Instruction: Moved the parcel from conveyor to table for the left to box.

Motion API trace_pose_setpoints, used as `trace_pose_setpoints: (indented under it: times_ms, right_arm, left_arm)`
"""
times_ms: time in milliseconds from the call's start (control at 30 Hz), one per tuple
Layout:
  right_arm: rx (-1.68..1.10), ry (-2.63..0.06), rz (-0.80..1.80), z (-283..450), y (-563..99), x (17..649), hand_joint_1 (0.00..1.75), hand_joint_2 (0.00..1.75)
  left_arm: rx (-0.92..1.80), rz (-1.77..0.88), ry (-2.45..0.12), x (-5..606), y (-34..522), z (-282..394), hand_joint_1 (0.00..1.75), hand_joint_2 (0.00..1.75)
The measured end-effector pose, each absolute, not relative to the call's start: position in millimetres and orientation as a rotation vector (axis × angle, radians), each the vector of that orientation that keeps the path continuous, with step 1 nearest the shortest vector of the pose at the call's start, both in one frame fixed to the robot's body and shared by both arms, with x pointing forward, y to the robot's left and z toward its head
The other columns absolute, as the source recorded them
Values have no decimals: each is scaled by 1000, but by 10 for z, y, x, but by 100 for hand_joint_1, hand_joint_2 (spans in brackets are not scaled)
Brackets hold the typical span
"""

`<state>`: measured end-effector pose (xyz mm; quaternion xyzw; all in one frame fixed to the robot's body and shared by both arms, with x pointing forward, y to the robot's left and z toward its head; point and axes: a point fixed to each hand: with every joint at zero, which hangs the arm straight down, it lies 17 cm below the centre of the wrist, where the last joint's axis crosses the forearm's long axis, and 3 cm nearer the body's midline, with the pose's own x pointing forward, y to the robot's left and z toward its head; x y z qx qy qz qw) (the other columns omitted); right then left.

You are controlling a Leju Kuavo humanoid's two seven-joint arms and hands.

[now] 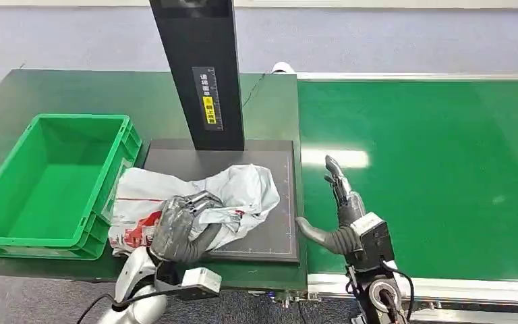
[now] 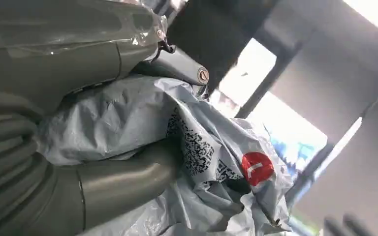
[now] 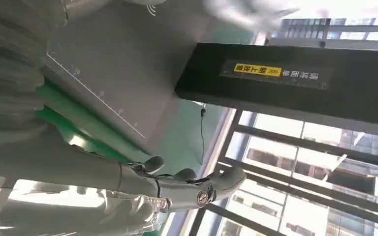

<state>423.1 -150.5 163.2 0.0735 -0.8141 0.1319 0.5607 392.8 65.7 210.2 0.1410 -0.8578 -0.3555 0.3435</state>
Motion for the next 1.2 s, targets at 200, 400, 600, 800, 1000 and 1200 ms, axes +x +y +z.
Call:
trace_pose_setpoints:
  times_ms: [200,400,600,800,1000,1200]
  right_arm:
    - [174,-1921,305,1629,-1518,4199,0,175]
    - [176,-1937,303,1656,-1529,4111,0,175]
    - [176,-1941,324,1676,-1508,4089,0,175]
    - [169,-1939,350,1670,-1483,4082,0,175]
    - [182,-1942,361,1687,-1454,4081,0,175]
    - [186,-1949,357,1726,-1439,4099,0,175]
  left_arm:
    - [773,-847,-2335,3952,1046,2613,175,175]
    - [1003,-777,-2189,4237,1564,2649,175,175]
    - [1193,-699,-1938,4799,2301,2606,175,0]
    - [1348,-483,-1650,5081,3293,2453,175,0]
    - [1435,-389,-1482,5121,3932,2250,175,0]
    - [1417,-380,-1354,5180,4257,1927,61,0]
